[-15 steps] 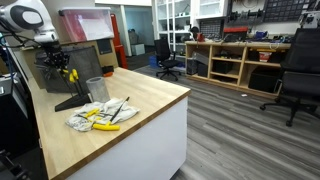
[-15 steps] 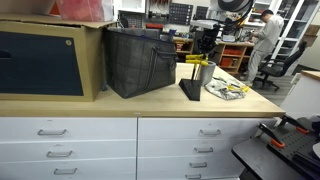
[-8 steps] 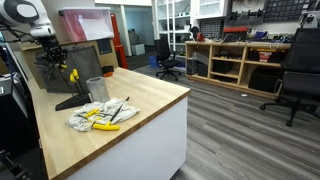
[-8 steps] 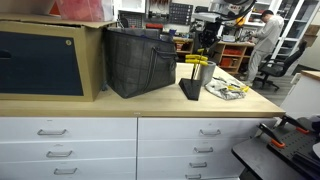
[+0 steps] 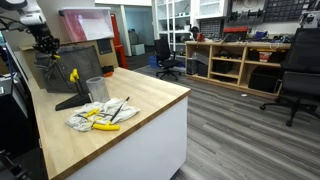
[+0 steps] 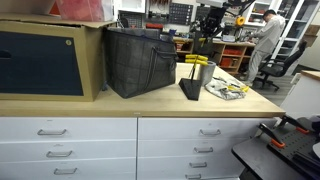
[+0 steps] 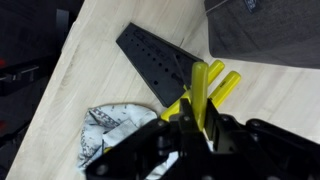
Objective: Take the two yellow objects off of the stand
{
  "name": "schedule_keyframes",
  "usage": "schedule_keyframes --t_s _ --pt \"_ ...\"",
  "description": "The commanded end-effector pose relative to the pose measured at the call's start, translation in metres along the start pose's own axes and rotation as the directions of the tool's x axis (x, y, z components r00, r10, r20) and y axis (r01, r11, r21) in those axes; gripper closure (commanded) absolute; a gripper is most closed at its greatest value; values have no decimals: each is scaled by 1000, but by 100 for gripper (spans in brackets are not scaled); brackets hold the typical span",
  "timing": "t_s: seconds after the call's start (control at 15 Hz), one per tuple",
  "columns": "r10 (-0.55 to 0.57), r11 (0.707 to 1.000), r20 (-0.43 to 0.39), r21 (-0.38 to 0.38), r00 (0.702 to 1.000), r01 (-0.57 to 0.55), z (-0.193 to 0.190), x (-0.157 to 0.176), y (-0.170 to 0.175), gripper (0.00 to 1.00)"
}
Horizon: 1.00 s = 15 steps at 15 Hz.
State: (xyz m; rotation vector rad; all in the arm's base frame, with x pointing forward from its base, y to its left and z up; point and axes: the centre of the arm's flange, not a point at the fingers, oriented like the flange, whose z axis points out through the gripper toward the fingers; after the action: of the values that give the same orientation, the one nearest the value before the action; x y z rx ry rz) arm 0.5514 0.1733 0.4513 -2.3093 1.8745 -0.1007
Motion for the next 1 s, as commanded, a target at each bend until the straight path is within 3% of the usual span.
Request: schedule_keyframes --t_s 0.0,0.2,0.6,0.93 --pt "-71 997 70 -33 995 73 -24 -1 23 96" --pt "-114 989 97 -81 989 122 -31 1 37 96" --pt "-172 958 33 -226 984 175 -20 14 71 96" --pt "-228 940 -131 -288 965 183 -6 31 83 96"
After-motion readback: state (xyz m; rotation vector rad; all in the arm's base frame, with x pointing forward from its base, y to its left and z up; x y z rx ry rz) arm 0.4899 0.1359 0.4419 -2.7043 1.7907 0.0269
